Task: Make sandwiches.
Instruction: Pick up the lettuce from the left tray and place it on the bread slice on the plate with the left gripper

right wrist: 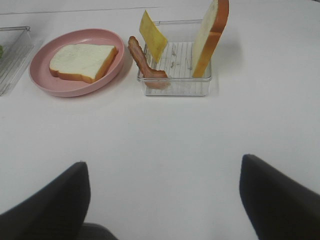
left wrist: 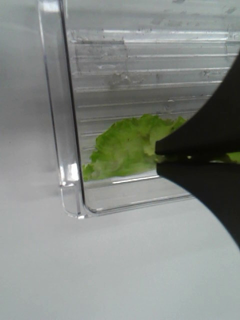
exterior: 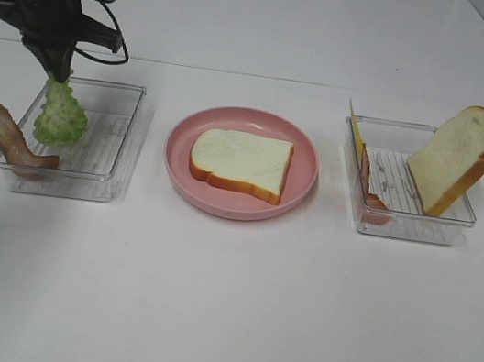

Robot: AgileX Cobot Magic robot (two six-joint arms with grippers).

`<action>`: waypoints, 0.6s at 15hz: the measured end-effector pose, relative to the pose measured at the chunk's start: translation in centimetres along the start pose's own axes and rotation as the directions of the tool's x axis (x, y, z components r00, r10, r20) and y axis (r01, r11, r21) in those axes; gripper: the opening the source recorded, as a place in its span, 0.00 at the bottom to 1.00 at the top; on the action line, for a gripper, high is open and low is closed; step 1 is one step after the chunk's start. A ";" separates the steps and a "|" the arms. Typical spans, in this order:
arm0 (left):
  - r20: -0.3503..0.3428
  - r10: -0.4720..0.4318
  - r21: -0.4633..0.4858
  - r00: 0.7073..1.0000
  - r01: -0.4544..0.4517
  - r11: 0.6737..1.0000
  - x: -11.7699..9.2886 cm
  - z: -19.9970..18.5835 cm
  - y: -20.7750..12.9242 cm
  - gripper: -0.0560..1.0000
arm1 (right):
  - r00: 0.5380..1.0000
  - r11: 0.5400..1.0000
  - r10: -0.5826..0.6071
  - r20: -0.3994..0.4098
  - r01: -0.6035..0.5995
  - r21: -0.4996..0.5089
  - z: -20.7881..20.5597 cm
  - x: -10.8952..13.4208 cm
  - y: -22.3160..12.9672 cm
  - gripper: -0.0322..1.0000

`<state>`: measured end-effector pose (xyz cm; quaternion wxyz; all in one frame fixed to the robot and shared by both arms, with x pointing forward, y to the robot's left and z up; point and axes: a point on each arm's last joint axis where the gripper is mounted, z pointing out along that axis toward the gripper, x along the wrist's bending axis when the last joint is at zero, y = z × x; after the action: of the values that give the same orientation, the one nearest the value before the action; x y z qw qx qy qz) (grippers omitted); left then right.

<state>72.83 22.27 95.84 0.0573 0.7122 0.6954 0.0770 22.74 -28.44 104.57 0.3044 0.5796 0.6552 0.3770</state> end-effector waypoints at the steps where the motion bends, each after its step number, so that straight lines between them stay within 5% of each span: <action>1: 0.006 -0.002 -0.026 1.000 0.002 1.000 0.1 -1.4 0.1 0.07 | 1.000 1.000 0.000 0.000 0.000 0.000 0.0 0.0 0.0 0.77; 6: 0.148 -0.018 -0.077 0.989 0.029 0.997 -0.9 -5.1 -0.1 0.07 | 1.000 1.000 0.000 0.000 0.000 0.000 0.0 0.0 0.0 0.77; 7: 0.305 -0.006 -0.087 0.952 0.035 0.996 -2.4 -5.4 0.0 0.07 | 1.000 1.000 0.000 0.000 0.000 0.000 0.0 0.0 0.0 0.77; 9: 0.472 0.007 -0.140 0.882 0.067 0.988 -4.0 -6.1 0.6 0.07 | 1.000 1.000 0.000 0.000 0.000 0.000 0.0 0.0 0.0 0.77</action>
<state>72.17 18.14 101.80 0.2796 0.6922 0.6637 -0.0464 22.74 -28.44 104.57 0.3044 0.5796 0.6552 0.3770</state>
